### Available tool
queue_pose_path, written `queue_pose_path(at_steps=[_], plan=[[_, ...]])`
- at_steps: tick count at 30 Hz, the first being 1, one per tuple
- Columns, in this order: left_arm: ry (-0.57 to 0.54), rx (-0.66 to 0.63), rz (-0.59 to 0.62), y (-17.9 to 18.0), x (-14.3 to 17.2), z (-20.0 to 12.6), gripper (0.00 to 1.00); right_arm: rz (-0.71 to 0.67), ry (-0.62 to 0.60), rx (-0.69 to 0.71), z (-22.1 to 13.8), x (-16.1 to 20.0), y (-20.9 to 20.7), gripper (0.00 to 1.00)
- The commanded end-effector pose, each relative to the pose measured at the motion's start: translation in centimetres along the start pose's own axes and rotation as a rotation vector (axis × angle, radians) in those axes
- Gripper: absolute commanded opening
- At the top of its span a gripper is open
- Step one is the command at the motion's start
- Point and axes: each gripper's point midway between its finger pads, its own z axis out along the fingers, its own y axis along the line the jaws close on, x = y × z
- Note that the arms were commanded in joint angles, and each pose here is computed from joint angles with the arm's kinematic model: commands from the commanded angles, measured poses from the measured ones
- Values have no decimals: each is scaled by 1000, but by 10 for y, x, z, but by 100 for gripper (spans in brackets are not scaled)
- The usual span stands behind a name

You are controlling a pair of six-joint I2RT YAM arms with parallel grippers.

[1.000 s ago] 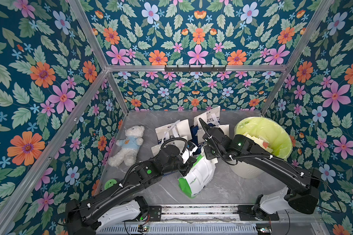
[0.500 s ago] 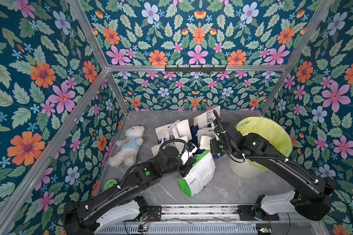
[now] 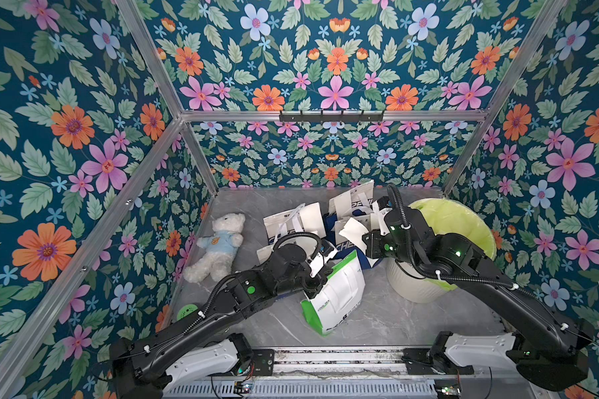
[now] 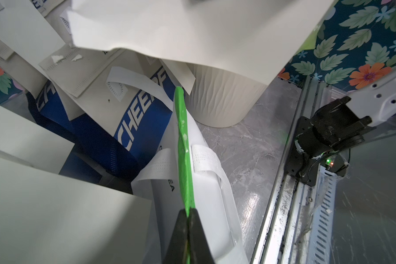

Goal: Shred takeout receipts and throw away
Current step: Place the takeout bag at the center of the board.

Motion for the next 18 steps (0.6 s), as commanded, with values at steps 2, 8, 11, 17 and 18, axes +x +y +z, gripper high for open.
queue_pose_path(at_steps=[2, 8, 11, 17, 18], plan=[[95, -70, 91, 13, 11, -2, 0, 37, -48, -57, -9, -5, -3, 0], [88, -118, 150, 22, -2, -1, 0, 55, -58, -120, -13, 0, -3, 0], [79, -203, 156, 36, -8, -2, 32, 43, -50, -179, -11, 5, 5, 0], [-96, -311, 103, 49, -50, -32, 99, 3, -67, -276, -18, 9, 17, 0], [-141, -305, 95, 48, -58, -39, 99, -3, -78, -292, -21, 8, 19, 0]])
